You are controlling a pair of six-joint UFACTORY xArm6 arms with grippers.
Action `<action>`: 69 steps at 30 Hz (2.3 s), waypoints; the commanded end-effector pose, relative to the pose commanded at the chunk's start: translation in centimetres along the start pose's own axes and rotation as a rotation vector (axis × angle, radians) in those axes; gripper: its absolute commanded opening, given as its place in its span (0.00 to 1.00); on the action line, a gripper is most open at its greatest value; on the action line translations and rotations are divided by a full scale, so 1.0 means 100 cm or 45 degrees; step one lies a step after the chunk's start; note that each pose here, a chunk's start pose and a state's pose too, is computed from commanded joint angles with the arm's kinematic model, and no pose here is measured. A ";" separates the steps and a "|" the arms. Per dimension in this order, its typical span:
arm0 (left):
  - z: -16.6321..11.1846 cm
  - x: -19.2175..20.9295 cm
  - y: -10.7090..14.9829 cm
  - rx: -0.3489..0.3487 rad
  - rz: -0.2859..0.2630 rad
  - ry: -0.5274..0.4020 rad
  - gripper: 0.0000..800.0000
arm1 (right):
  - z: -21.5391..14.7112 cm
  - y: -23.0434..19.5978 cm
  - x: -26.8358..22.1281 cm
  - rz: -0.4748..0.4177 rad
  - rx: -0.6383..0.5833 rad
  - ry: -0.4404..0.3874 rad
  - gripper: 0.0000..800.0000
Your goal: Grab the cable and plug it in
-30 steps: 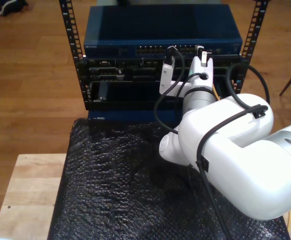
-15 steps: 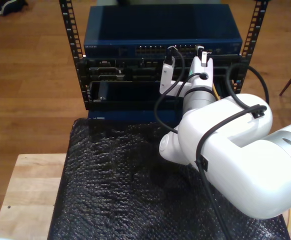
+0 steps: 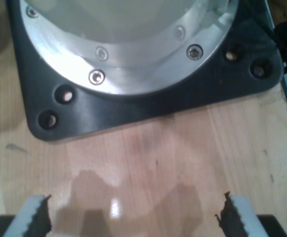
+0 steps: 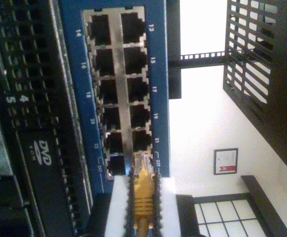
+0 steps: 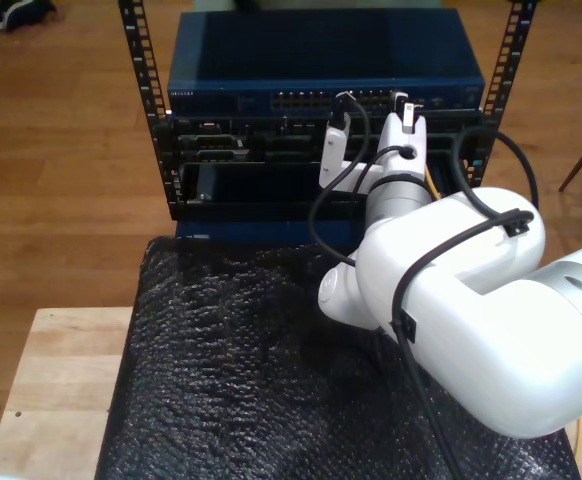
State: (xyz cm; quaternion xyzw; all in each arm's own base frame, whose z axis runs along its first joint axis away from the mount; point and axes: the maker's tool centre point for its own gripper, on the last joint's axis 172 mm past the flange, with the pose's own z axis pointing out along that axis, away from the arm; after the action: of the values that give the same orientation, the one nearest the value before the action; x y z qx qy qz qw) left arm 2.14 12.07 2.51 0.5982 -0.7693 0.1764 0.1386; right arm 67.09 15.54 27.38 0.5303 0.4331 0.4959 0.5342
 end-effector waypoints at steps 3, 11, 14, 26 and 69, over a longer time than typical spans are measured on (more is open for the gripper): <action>0.000 0.000 0.000 0.000 0.000 0.000 1.00 | 0.000 -0.002 0.000 -0.001 0.002 0.000 0.00; 0.000 0.000 0.000 0.000 0.000 0.000 1.00 | 0.003 -0.002 0.003 0.004 -0.001 0.003 0.00; 0.000 0.000 0.000 0.000 0.000 0.000 1.00 | 0.005 0.001 0.003 0.012 -0.009 0.002 0.00; 0.000 0.000 0.000 0.000 0.000 0.000 1.00 | 0.013 -0.003 0.004 0.021 -0.007 -0.002 0.00; 0.000 0.000 0.000 0.000 0.000 0.000 1.00 | -0.040 0.002 -0.010 -0.055 0.223 0.121 0.62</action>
State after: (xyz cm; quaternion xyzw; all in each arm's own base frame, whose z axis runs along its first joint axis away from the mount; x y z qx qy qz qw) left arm 2.14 12.07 2.51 0.5982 -0.7693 0.1764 0.1386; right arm 62.99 15.12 27.25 0.5413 0.5110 0.4691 0.4752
